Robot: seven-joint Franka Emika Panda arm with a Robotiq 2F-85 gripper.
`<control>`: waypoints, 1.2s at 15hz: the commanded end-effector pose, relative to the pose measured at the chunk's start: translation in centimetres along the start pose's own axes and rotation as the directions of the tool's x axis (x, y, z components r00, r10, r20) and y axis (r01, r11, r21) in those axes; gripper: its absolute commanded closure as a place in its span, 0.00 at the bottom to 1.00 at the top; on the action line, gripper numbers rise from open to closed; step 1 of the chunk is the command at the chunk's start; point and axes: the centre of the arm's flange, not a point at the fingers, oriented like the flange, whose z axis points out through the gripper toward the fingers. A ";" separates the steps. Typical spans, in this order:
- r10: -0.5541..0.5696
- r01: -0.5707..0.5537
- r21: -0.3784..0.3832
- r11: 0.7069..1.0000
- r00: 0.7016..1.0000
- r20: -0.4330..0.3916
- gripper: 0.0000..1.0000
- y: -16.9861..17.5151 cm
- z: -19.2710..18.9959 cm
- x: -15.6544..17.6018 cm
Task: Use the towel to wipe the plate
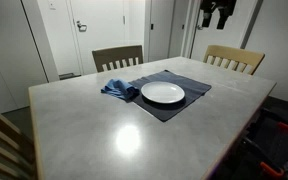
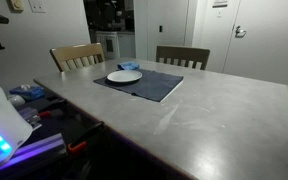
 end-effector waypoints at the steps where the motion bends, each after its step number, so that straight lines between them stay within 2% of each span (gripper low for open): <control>1: 0.000 0.000 0.000 1.000 1.000 0.000 0.00 0.0 0.0 0.0; 3: -0.029 0.030 0.027 0.999 0.999 -0.014 0.00 -1.1 0.6 -1.0; 4: -0.094 0.095 0.022 0.995 0.995 -0.022 0.00 -2.3 1.9 -2.1; 6: -0.152 0.153 0.025 0.988 0.987 -0.046 0.00 -4.7 3.6 -4.0; 9: -0.265 0.263 -0.033 0.964 0.960 -0.093 0.00 -8.5 7.2 -8.3; 10: -0.298 0.293 -0.061 0.954 0.948 -0.113 0.00 -8.0 0.5 0.8; 11: -0.331 0.320 -0.100 0.942 0.935 -0.129 0.00 -8.4 0.8 0.3; 13: -0.354 0.327 -0.161 0.931 0.917 -0.185 0.00 -8.3 -2.7 3.2; 14: -0.386 0.347 -0.200 0.916 0.897 -0.216 0.00 -8.2 -4.9 4.8; 16: -0.467 0.418 -0.232 0.878 0.854 -0.229 0.00 -7.8 -8.6 8.2; 17: -0.403 0.357 -0.207 0.911 0.878 -0.260 0.00 -7.7 -6.3 3.5; 18: -0.407 0.359 -0.209 0.910 0.872 -0.273 0.00 -7.6 -7.4 4.5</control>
